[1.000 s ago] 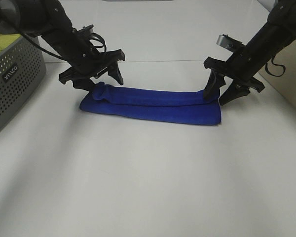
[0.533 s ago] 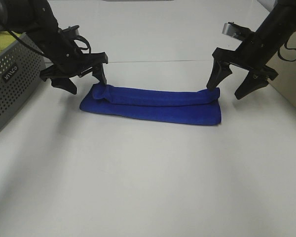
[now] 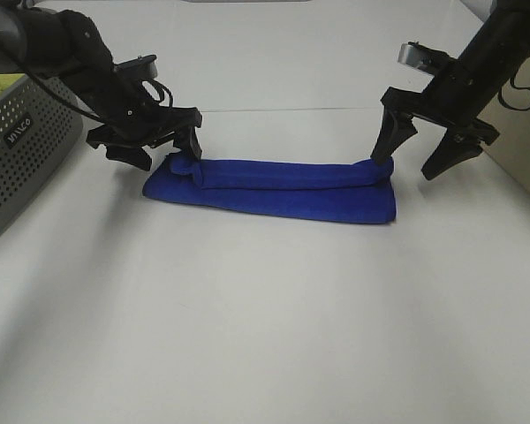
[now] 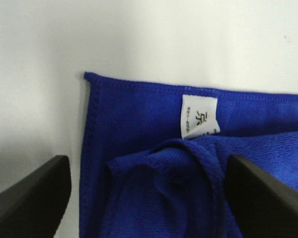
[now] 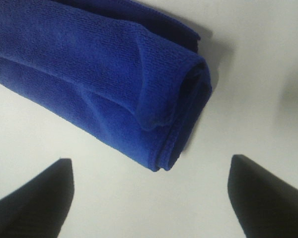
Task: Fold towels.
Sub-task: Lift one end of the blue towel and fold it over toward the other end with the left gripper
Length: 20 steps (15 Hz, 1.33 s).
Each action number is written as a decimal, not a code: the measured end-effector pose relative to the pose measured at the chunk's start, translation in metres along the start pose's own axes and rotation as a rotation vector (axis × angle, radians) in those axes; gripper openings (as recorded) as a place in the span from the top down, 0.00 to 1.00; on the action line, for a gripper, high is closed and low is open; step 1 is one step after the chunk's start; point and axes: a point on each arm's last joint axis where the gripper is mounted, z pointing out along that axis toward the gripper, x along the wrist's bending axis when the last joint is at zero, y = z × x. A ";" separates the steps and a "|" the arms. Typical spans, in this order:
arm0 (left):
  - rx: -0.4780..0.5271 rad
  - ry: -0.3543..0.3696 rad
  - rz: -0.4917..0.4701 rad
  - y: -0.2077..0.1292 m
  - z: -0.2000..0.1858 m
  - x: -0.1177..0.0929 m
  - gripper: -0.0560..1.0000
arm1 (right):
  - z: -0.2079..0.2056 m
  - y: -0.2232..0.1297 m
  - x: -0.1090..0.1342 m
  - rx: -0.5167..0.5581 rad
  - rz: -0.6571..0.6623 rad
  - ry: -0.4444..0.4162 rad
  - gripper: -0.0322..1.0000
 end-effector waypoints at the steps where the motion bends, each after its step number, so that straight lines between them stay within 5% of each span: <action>1: -0.012 0.001 0.013 0.001 0.000 0.000 0.19 | 0.000 0.000 0.000 0.001 0.000 0.000 0.18; 6: 0.000 0.008 0.013 -0.004 0.016 0.006 0.23 | 0.000 0.000 0.000 0.001 0.001 0.000 0.18; 10: 0.008 0.001 -0.030 -0.006 0.021 0.006 0.78 | 0.000 0.001 0.000 -0.013 0.005 -0.003 0.18; 11: 0.008 0.001 -0.038 -0.006 0.021 0.006 0.82 | 0.000 0.001 0.000 -0.016 0.006 -0.003 0.18; 14: 0.063 0.024 -0.008 -0.004 0.013 0.004 0.82 | 0.000 0.001 0.000 -0.016 0.008 -0.003 0.18; 18: 0.199 0.236 0.066 0.018 -0.035 0.004 0.82 | 0.000 0.002 0.000 -0.017 0.008 -0.003 0.18; 20: 0.107 0.243 0.070 0.041 -0.065 -0.007 0.82 | 0.000 0.002 0.000 -0.017 0.008 -0.003 0.18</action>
